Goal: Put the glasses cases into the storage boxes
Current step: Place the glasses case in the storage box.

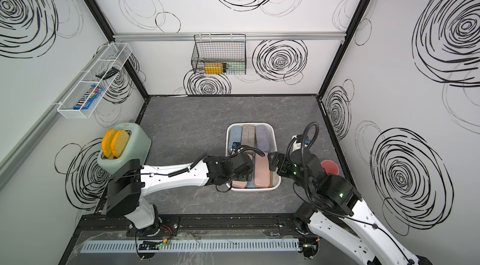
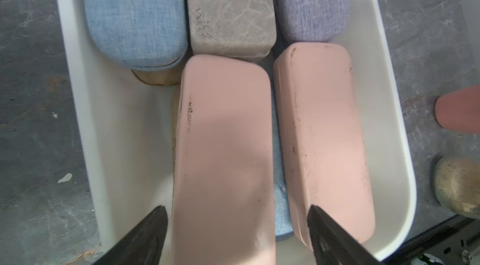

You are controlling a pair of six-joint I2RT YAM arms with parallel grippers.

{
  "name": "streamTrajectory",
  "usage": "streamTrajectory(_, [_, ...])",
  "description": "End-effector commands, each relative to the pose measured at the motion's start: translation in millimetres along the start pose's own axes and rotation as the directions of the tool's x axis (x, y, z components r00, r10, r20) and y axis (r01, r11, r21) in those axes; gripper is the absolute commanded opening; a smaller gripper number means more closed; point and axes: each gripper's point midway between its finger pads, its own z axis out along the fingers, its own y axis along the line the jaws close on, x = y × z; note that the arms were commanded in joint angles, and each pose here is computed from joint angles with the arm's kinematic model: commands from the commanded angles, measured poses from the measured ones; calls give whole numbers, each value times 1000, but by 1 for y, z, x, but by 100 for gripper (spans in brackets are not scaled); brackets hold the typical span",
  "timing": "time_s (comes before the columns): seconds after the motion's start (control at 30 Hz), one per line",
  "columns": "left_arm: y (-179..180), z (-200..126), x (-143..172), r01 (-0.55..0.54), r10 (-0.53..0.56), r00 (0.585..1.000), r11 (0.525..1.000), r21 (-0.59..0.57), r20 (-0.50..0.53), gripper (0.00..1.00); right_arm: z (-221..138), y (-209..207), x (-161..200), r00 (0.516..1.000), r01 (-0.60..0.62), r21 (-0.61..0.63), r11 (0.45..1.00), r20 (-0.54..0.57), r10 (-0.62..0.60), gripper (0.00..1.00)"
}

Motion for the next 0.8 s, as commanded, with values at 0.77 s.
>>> streamTrajectory(0.77, [245, -202, -172, 210, 36, 653, 951, -227, 757, 96, 35, -46, -47, 859, 44, 120, 992, 502, -98, 97])
